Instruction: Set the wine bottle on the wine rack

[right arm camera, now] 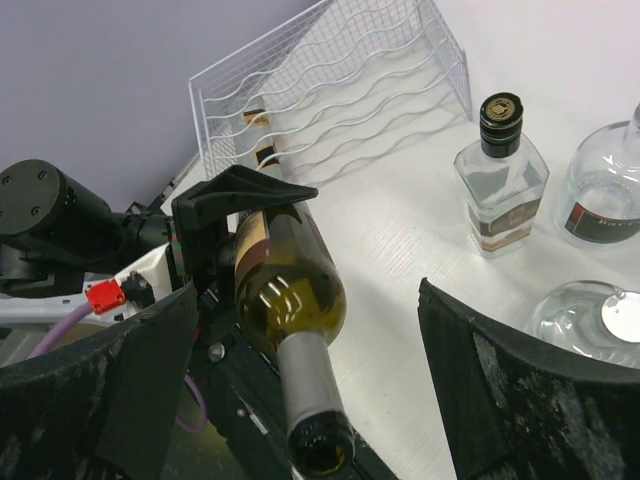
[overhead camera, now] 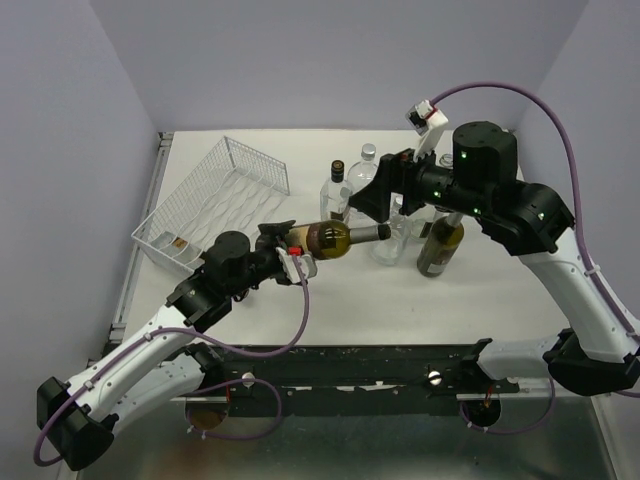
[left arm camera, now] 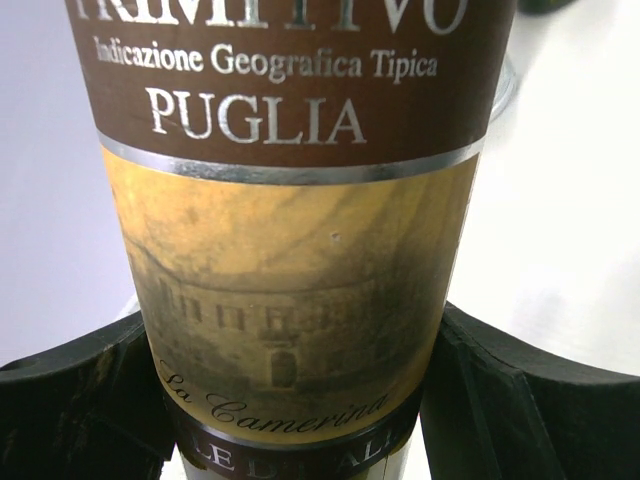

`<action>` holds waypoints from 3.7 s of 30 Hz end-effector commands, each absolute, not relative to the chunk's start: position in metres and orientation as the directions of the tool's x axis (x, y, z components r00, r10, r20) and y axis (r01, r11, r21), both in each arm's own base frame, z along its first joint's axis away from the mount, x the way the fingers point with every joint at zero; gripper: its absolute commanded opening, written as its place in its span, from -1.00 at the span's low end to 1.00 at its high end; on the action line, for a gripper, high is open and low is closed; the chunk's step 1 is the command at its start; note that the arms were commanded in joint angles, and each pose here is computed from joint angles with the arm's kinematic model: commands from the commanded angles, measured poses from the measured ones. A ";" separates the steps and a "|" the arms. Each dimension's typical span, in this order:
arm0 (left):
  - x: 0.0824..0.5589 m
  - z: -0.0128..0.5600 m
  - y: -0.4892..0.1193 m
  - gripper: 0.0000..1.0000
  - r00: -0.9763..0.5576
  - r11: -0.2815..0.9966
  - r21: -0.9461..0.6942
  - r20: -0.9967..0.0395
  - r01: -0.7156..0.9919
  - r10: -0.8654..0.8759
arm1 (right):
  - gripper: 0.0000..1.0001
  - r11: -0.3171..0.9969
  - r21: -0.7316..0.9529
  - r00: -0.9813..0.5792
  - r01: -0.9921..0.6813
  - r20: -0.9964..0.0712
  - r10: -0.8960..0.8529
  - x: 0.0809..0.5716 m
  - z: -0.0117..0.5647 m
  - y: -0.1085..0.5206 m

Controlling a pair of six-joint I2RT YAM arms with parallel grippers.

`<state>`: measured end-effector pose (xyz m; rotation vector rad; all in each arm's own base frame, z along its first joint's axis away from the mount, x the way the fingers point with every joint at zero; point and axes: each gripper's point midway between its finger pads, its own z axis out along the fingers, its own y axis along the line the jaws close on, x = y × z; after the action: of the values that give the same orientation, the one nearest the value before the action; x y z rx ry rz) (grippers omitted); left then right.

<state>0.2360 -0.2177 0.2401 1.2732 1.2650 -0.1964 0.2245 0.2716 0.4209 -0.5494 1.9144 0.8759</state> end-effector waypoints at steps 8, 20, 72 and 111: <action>0.240 0.271 -0.230 -1.00 0.768 0.009 0.915 -0.345 0.404 0.541 | 1.00 0.636 0.250 -0.535 -0.730 -0.789 -0.303 0.200 0.381 0.253; 0.242 0.272 -0.232 -1.00 0.804 -0.070 0.938 -0.250 0.339 0.539 | 1.00 0.589 0.322 -0.645 -0.742 -0.585 -0.492 0.166 0.303 0.259; 0.268 0.280 -0.229 -1.00 0.714 0.009 0.912 -0.328 0.411 0.618 | -0.62 0.654 0.331 -0.732 -0.681 -0.330 -0.595 0.124 0.205 0.280; 0.223 0.389 -0.167 0.98 0.553 0.553 0.707 -0.699 0.441 0.453 | -0.99 0.599 0.179 -0.572 -0.780 -0.592 -0.568 0.201 0.184 0.364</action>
<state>0.2228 -0.1844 0.3066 1.4135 1.0110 0.0835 0.1844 0.3165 0.1723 -1.0238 2.5223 0.4669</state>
